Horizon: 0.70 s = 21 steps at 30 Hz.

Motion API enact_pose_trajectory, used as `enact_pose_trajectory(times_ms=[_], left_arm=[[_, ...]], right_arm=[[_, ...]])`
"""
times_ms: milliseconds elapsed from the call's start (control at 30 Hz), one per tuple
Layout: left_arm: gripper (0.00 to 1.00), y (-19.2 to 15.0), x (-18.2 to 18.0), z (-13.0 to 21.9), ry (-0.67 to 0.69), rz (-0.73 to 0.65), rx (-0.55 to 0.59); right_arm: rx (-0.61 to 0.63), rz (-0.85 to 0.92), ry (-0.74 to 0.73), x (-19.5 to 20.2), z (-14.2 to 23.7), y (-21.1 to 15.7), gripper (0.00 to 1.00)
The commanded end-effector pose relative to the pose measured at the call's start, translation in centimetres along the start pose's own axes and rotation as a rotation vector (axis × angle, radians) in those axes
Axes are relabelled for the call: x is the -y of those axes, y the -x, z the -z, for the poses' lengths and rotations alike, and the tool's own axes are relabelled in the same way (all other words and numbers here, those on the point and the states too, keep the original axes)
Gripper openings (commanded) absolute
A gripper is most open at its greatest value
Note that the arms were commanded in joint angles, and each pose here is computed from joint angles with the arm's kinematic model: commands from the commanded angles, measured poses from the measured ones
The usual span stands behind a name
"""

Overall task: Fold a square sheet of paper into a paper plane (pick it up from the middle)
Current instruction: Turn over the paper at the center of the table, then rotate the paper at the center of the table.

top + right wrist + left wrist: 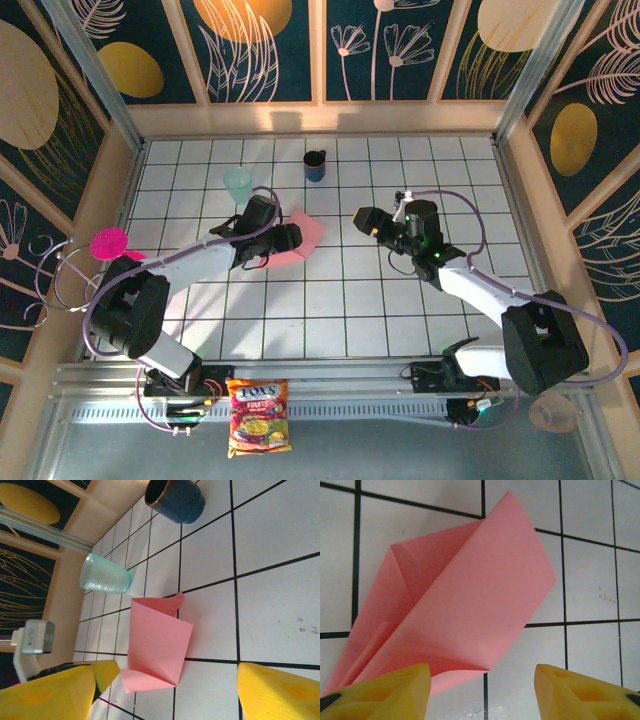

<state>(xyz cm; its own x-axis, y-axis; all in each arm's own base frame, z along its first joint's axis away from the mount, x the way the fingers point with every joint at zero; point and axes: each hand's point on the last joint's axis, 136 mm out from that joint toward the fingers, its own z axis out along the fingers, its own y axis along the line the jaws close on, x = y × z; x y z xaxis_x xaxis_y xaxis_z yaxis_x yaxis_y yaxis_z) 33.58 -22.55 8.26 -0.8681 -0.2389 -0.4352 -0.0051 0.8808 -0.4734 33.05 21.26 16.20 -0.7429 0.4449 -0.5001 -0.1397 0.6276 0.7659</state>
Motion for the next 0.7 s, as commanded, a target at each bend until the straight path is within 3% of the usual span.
enact_pose_trajectory(times_ms=[0,333,667], left_arm=[[0.58,0.8,-0.2,-0.7,-0.019,0.038,0.024],[0.61,1.9,-2.3,-3.2,0.092,0.022,0.037],[0.59,-0.5,-5.0,-5.8,0.177,0.014,-0.063]], right_arm=[[0.029,0.04,0.022,-0.8,0.2,0.3,0.76],[0.016,0.041,0.016,-0.7,0.0,-0.1,0.77],[0.001,0.039,0.006,-0.5,-0.4,-0.2,0.75]])
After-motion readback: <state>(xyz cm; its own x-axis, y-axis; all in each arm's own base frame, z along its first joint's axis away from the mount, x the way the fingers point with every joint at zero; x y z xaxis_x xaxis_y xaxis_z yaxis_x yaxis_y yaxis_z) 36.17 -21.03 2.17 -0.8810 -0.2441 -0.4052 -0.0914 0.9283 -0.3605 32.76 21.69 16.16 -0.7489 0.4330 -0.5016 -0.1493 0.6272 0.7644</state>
